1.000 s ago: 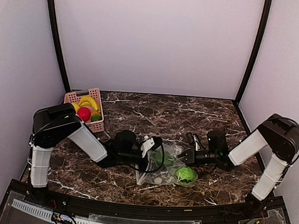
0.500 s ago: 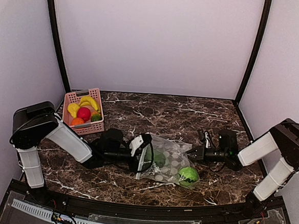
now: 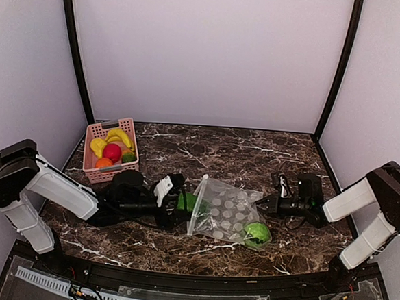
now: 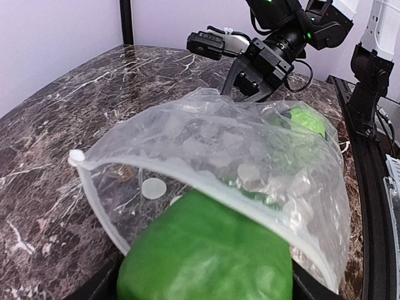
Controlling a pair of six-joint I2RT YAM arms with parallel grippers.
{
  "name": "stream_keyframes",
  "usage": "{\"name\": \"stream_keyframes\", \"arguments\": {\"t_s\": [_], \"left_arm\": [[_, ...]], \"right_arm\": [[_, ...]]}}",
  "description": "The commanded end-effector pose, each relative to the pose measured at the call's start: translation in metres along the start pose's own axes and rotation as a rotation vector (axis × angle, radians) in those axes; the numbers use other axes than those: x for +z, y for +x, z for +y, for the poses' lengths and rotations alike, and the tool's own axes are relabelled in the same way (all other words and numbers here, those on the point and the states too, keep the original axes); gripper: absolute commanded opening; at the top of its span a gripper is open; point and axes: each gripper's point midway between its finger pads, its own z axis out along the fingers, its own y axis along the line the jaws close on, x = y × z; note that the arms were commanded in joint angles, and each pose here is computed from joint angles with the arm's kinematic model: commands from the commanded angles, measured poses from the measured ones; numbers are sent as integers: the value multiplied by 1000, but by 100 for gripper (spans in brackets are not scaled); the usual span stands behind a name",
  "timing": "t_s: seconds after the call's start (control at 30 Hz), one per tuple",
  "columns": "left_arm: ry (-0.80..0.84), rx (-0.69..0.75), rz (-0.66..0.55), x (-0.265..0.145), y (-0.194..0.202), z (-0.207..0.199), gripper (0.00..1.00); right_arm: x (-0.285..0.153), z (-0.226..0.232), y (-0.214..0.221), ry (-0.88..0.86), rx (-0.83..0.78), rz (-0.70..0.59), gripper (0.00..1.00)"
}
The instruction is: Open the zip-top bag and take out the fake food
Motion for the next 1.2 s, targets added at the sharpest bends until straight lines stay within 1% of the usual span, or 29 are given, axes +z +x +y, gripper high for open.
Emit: {"name": "stream_keyframes", "arguments": {"t_s": [0.0,0.03,0.1,0.13,0.17,0.2,0.23,0.27,0.3,0.33,0.37,0.4,0.43,0.47,0.5,0.53,0.57,0.7,0.8,0.9,0.93,0.97,1.0,1.1,1.13,1.17], "left_arm": [[-145,-49,18,-33,0,36,75],[-170,-75,21,-40,4,43,75],[-242,-107,-24,-62,-11,63,75],[-285,-124,-14,-70,-9,76,75],[-331,-125,-41,-80,-19,85,76],[-378,-141,-29,-89,-17,98,76],[-424,-148,-58,-99,-28,108,77],[-495,-172,-44,-110,-25,125,77],[-535,-190,-77,-120,-36,134,77],[-611,-217,-76,-133,-36,152,78],[-650,-247,-77,-142,-37,160,78],[-720,-269,-90,-156,-40,176,78],[-755,-303,-73,-164,-35,183,78],[-831,-324,-79,-179,-37,200,79],[-884,-358,-56,-190,-29,210,78],[-930,-373,-61,-200,-30,218,78],[-979,-417,-53,-212,-22,228,78],[-1126,-490,-63,-244,-13,252,79],[-1214,-527,-51,-260,-4,267,83],[-1290,-553,-45,-276,1,284,84],[-1300,-557,-24,-275,7,289,84],[-1321,-554,-33,-279,2,296,84],[-1333,-555,-5,-277,9,302,84],[-1350,-554,-23,-277,3,322,84],[-1350,-561,-13,-274,7,328,84],[-1345,-558,-26,-273,1,333,84]], "right_arm": [[-7,-3,-3,15,-21,-18,0],[-8,-3,-3,16,-23,-19,0],[-10,-3,-5,17,-28,-23,0],[-10,-4,-5,17,-28,-22,0],[-10,-3,-6,17,-32,-22,0],[-10,-3,-6,17,-33,-22,0],[-10,-3,-7,17,-35,-23,0],[-10,-2,-7,15,-38,-24,0],[-11,-2,-8,15,-39,-25,0],[-11,-2,-8,16,-38,-25,0],[-11,-2,-8,14,-39,-26,0],[-10,-1,-8,11,-41,-25,0],[-10,-1,-8,8,-40,-24,0],[-10,0,-9,5,-41,-25,0],[-10,0,-9,4,-41,-24,0],[-10,0,-8,3,-43,-24,0],[-11,0,-8,3,-43,-25,0],[-10,0,-8,0,-43,-21,0],[-9,1,-8,-5,-45,-20,0],[-9,2,-9,-10,-45,-20,0],[-9,2,-9,-12,-45,-20,0],[-9,2,-9,-12,-44,-20,0],[-8,2,-9,-13,-44,-20,0],[-7,1,-7,-16,-37,-16,0],[-7,1,-7,-20,-36,-15,0],[-7,1,-7,-19,-35,-14,0]]}}
